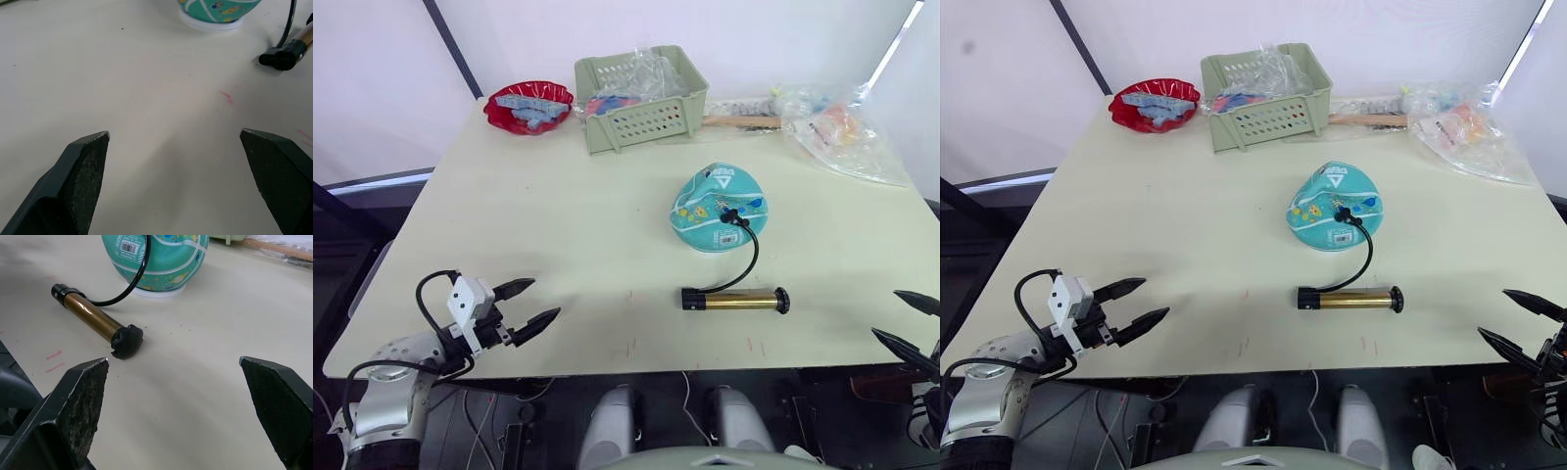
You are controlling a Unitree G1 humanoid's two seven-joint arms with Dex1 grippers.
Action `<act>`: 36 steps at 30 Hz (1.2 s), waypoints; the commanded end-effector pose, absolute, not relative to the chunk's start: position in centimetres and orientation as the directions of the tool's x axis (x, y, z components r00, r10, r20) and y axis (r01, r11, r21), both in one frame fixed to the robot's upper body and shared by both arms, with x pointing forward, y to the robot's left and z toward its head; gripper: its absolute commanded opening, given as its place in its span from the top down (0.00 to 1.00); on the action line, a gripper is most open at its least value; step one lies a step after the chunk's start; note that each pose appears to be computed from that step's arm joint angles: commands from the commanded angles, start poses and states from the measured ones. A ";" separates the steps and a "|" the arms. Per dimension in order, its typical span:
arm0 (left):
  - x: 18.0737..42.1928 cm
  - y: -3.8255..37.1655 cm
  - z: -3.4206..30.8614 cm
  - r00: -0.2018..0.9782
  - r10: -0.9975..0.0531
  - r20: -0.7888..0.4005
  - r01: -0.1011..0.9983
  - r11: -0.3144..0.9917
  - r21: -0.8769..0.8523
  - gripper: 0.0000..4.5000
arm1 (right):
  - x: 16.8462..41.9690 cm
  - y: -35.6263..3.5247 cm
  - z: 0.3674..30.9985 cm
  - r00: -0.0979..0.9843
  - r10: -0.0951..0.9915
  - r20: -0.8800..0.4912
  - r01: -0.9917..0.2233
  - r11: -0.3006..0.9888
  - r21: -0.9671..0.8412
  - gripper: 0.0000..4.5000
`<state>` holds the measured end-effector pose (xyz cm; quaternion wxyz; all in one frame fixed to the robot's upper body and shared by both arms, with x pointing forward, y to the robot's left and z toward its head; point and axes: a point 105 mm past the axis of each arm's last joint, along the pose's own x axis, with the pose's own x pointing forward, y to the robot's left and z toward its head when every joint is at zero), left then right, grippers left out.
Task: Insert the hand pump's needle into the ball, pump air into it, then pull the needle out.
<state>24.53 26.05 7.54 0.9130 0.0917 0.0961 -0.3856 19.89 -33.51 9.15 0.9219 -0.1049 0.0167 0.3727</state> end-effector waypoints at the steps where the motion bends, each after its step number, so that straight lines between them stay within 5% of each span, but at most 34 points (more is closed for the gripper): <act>1: 24.9 23.3 9.8 0.588 -0.775 -0.233 0.809 0.566 0.159 0.00 | 19.3 -33.0 10.6 0.683 0.726 -0.079 -0.724 0.661 -0.197 0.00; 10: 25.9 14.4 13.3 0.220 -0.904 -0.367 0.966 0.150 0.208 0.00 | 18.4 -31.0 11.6 0.577 0.815 -0.053 -0.807 0.559 -0.189 0.00; 19: 26.9 7.8 14.7 0.015 -0.924 -0.383 0.976 -0.069 0.204 0.00 | 18.2 -31.0 12.0 0.575 0.817 -0.052 -0.806 0.554 -0.210 0.00; 36: 28.8 -1.6 12.8 -0.096 -0.891 -0.444 0.980 -0.164 0.116 0.00 | 18.4 -30.6 13.3 0.617 0.787 -0.001 -0.759 0.595 -0.263 0.00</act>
